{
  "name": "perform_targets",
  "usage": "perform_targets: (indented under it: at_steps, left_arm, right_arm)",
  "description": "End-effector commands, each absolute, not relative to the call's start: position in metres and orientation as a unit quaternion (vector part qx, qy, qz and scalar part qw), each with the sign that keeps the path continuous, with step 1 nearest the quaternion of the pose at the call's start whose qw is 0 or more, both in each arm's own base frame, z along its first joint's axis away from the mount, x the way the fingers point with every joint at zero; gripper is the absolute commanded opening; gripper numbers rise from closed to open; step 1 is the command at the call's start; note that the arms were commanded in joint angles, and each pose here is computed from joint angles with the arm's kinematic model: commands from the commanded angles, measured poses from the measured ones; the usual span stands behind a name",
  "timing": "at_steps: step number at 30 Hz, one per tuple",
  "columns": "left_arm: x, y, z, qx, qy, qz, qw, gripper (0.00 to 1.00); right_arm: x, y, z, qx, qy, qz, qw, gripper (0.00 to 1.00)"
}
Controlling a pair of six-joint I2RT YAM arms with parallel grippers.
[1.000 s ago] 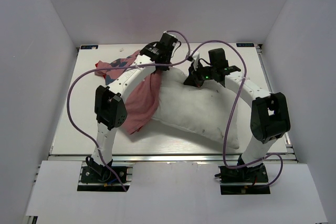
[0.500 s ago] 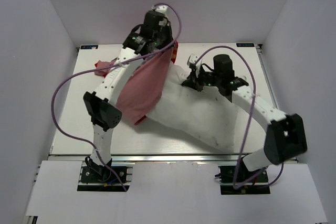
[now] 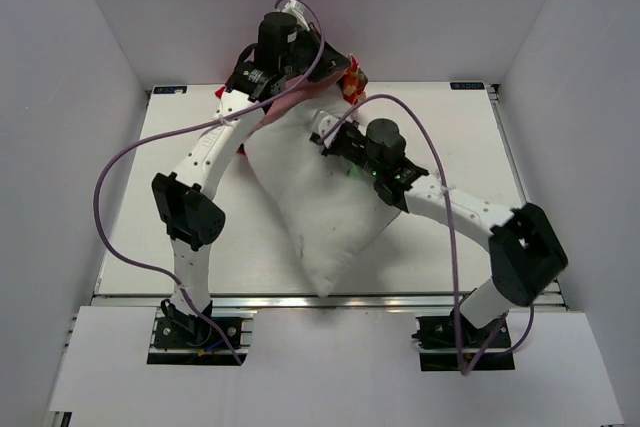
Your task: Put the pillow into the pillowcase
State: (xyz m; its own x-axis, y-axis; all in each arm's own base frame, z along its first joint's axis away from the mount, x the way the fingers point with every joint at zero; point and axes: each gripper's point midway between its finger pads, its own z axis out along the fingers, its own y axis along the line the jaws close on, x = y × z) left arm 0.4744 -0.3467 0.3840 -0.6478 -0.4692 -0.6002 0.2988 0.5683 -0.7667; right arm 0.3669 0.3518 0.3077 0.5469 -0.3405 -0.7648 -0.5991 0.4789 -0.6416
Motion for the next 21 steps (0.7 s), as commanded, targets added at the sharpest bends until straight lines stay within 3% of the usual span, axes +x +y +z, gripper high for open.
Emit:
perform_targets:
  at_steps: [1, 6, 10, 13, 14, 15, 16, 17, 18, 19, 20, 21]
  left_arm:
    - [0.416, -0.360, 0.490, -0.009, 0.694, -0.569, 0.441, 0.00]
    - [0.400, -0.378, 0.450, -0.009, 0.711, -0.592, 0.380, 0.00]
    - [0.405, -0.393, 0.377, -0.019, 0.763, -0.559, 0.324, 0.00]
    - [0.419, -0.388, 0.346, -0.036, 0.778, -0.533, 0.330, 0.00]
    - [0.427, -0.388, 0.337, -0.039, 0.781, -0.529, 0.330, 0.02]
    - [0.432, -0.388, 0.333, -0.040, 0.781, -0.527, 0.331, 0.08]
    - [0.438, -0.388, 0.338, -0.039, 0.777, -0.531, 0.337, 0.24]
    - [0.447, -0.392, 0.327, -0.042, 0.781, -0.527, 0.333, 0.32]
    - [0.450, -0.393, 0.314, -0.044, 0.789, -0.519, 0.326, 0.41]
    - [0.457, -0.394, 0.351, -0.033, 0.767, -0.535, 0.353, 0.41]
    - [0.462, -0.395, 0.343, -0.028, 0.776, -0.524, 0.351, 0.41]
    - [0.466, -0.393, 0.354, -0.022, 0.773, -0.519, 0.364, 0.64]
  right_arm:
    - [0.435, 0.280, 0.388, -0.365, 0.452, -0.051, 0.812, 0.00]
    - [0.448, 0.275, 0.315, -0.408, 0.532, -0.030, 0.741, 0.00]
    - [0.411, 0.286, 0.240, -0.472, 0.568, 0.050, 0.672, 0.00]
    - [0.394, 0.279, 0.202, -0.492, 0.597, 0.069, 0.630, 0.00]
    - [0.391, 0.273, 0.189, -0.495, 0.612, 0.071, 0.613, 0.05]
    - [0.389, 0.272, 0.185, -0.500, 0.613, 0.079, 0.606, 0.21]
    - [0.388, 0.269, 0.182, -0.501, 0.619, 0.081, 0.599, 0.29]
    - [0.391, 0.262, 0.179, -0.496, 0.628, 0.079, 0.594, 0.37]
    - [0.392, 0.258, 0.176, -0.494, 0.638, 0.082, 0.585, 0.52]
    - [0.393, 0.255, 0.177, -0.491, 0.641, 0.084, 0.584, 0.59]
    - [0.398, 0.247, 0.179, -0.483, 0.649, 0.080, 0.583, 0.63]
    - [0.400, 0.241, 0.186, -0.475, 0.654, 0.083, 0.582, 0.67]
